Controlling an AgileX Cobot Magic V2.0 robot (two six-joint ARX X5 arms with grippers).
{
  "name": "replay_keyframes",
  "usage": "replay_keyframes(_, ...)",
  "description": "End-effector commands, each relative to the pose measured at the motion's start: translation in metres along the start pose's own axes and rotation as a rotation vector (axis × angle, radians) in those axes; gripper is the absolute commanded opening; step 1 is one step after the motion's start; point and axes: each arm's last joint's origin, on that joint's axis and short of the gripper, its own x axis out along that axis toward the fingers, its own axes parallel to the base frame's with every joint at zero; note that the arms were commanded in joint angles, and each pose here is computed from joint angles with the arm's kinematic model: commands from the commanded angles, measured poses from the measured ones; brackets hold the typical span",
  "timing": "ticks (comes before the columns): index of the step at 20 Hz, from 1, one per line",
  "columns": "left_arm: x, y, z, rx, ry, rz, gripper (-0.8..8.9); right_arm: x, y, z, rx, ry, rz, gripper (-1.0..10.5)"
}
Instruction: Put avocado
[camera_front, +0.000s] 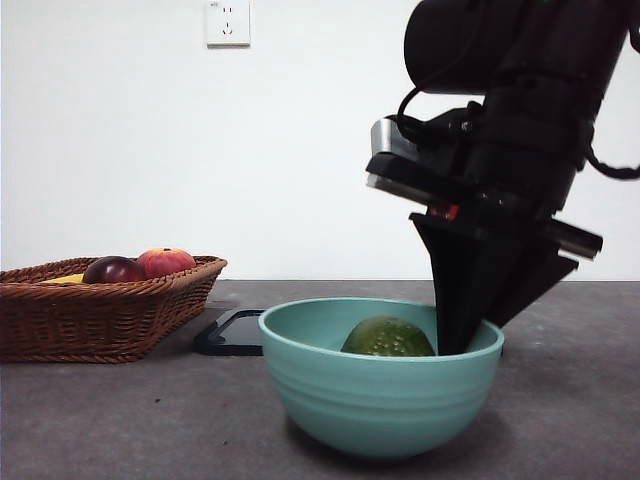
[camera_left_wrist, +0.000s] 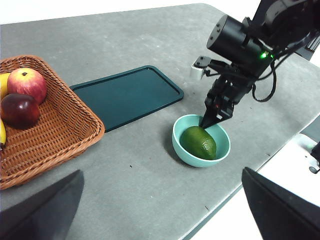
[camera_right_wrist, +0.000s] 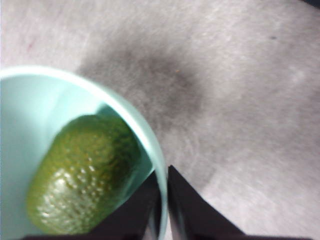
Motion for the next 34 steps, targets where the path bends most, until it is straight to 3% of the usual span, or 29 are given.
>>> replay_keyframes(1, 0.000, -0.001, 0.004, 0.007, -0.017, -0.007, 4.91, -0.011, 0.004, 0.015, 0.051, -0.028, -0.046, 0.1)
replay_keyframes(8, 0.000, -0.001, 0.008, 0.008, -0.059, -0.013, 4.91, -0.045, -0.004, 0.087, 0.122, -0.104, -0.096, 0.1)
replay_keyframes(16, 0.000, -0.001, 0.008, 0.028, -0.064, 0.002, 4.91, -0.008, -0.040, 0.180, 0.210, -0.136, -0.083, 0.1)
replay_keyframes(24, 0.000, -0.001, 0.008, 0.023, -0.064, 0.004, 4.91, 0.020, -0.052, 0.185, 0.226, -0.072, -0.088, 0.2)
replay_keyframes(25, 0.000, -0.001, 0.008, 0.020, -0.064, 0.004, 4.91, 0.020, -0.052, 0.185, 0.226, -0.071, -0.088, 0.7)
replay_keyframes(28, 0.000, -0.001, 0.007, 0.018, -0.059, 0.006, 4.91, 0.012, -0.054, 0.187, 0.230, -0.100, -0.130, 3.7)
replay_keyframes(31, 0.000, -0.001, 0.007, 0.018, -0.057, 0.006, 4.91, -0.039, -0.045, 0.190, 0.211, -0.212, -0.194, 5.7)
replay_keyframes(34, 0.000, -0.001, 0.007, 0.018, -0.059, 0.006, 4.91, -0.098, -0.029, 0.167, 0.166, -0.249, -0.285, 6.1)
